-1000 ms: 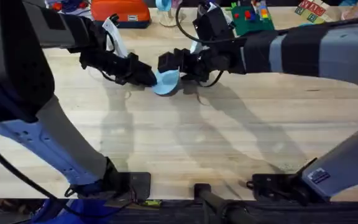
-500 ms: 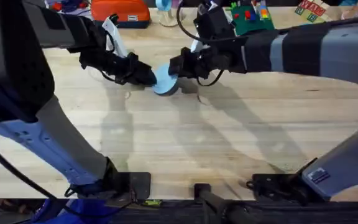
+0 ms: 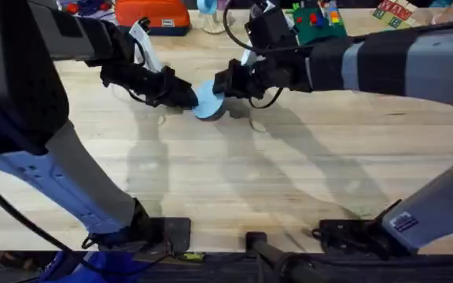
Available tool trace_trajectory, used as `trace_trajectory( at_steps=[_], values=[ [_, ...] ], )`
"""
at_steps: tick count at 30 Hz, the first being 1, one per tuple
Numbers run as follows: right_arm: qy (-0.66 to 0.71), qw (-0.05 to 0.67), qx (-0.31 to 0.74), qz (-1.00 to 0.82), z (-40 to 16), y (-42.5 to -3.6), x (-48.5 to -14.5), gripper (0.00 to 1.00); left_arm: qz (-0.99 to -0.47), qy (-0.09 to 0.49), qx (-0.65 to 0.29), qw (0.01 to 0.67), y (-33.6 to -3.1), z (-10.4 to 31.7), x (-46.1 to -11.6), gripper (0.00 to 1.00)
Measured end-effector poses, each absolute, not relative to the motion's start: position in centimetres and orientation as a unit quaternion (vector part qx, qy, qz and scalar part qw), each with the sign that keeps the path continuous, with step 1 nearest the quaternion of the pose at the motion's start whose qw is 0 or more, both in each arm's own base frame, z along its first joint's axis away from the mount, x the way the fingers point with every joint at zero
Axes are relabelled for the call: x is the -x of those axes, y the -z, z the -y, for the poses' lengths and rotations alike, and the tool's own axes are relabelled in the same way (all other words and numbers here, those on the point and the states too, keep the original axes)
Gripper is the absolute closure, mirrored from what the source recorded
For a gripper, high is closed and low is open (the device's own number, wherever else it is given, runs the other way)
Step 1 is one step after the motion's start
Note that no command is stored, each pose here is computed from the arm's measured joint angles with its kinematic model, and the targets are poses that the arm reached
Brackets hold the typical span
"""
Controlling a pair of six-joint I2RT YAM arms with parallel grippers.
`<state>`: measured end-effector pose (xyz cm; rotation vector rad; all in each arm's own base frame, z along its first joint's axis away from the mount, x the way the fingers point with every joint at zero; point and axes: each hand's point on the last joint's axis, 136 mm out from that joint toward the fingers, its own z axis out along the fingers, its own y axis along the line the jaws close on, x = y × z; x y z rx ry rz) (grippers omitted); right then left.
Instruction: Pick up the plates from the table one by one and place each into a slot on the dish rack.
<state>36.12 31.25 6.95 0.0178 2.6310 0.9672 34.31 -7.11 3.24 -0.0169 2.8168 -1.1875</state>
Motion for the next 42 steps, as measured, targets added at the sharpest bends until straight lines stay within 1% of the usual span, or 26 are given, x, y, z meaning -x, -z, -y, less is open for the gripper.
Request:
trace_trajectory(
  at_steps=[6, 10, 13, 16, 20, 27, 33, 42],
  values=[
    [-0.351, 0.163, 0.016, -0.922, -31.6, -7.2, -35.7, 0.973, -0.926, 0.376, 0.003, 0.039, -3.4, 6.8, -34.3, 0.961],
    [-0.355, 0.164, 0.045, -0.919, -32.0, -7.3, -35.3, 0.973, -0.94, 0.338, -0.006, 0.037, -3.8, 6.0, -33.7, 0.961],
    [-0.354, 0.17, 0.064, -0.918, -32.0, -7.3, -35.3, 0.973, -0.95, 0.308, -0.014, 0.042, -4.8, 5.3, -33.3, 0.961],
    [-0.352, 0.18, 0.083, -0.915, -32.0, -7.9, -35.2, 0.973, -0.957, 0.284, -0.024, 0.058, -6.7, 4.7, -32.8, 0.961],
    [-0.352, 0.204, 0.111, -0.907, -31.9, -9.6, -35.2, 0.973, -0.96, 0.262, -0.038, 0.088, -9.5, 4.3, -32.2, 0.961],
    [-0.324, 0.234, 0.148, -0.905, -30.5, -12.2, -34.5, 0.973, -0.959, 0.237, -0.056, 0.147, -14.5, 4.1, -30.6, 0.96],
    [-0.266, 0.274, 0.173, -0.908, -27.7, -15.2, -33.6, 0.973, -0.958, 0.205, -0.066, 0.187, -18.6, 3.9, -27.6, 0.96],
    [-0.17, 0.348, 0.194, -0.901, -22.5, -20.6, -32.0, 0.973, -0.952, 0.163, -0.075, 0.246, -22.7, 3.7, -23.1, 0.961]
  ],
)
